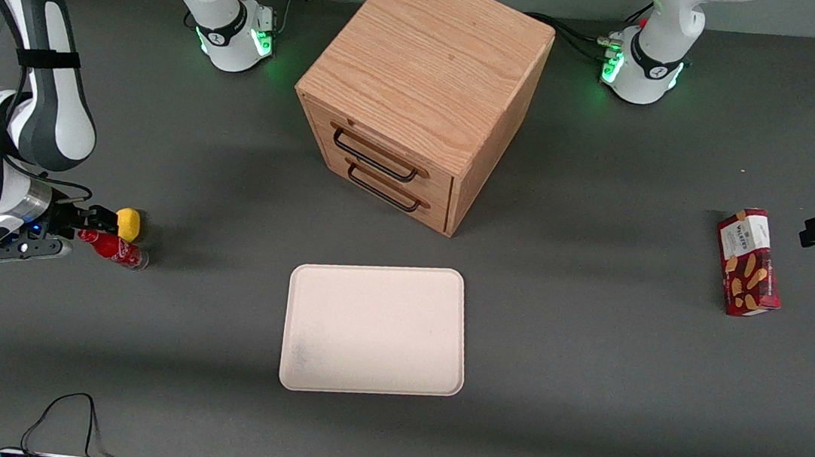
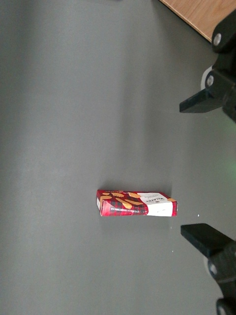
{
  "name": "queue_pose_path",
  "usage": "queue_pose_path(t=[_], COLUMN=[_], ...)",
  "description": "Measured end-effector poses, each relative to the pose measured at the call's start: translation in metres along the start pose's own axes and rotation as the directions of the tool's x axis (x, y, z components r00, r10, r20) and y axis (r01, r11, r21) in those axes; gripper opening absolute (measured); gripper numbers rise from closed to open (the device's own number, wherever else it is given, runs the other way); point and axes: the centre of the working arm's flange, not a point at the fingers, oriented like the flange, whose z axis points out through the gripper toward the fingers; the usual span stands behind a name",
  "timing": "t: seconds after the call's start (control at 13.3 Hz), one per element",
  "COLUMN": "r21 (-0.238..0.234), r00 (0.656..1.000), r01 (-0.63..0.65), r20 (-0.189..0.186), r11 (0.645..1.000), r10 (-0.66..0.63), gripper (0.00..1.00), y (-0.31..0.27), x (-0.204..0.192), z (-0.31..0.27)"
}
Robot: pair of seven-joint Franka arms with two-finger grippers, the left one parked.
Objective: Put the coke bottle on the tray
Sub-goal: 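Close the right gripper on the bottle's cap end, then lift the bottle and pull it away from the yellow object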
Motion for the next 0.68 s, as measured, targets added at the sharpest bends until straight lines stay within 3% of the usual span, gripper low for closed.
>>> queue_pose_path(t=[0.08,0.15,0.45,0.68], r21=[0.0,0.0,0.0,0.0], r00=[1.0,1.0,1.0,1.0], r01=[0.0,0.0,0.008,0.017], r20=[0.0,0.0,0.0,0.0], r11=[1.0,1.0,1.0,1.0], r10=[0.0,0.0,-0.008,-0.017], gripper=[0.83,0.82,0.36,0.31], y=[0.0002,0.0003,0.0011,0.0017], x=[-0.0001,-0.0002,-0.0005,-0.0008], z=[0.0001,0.0001,0.0002,0.0002])
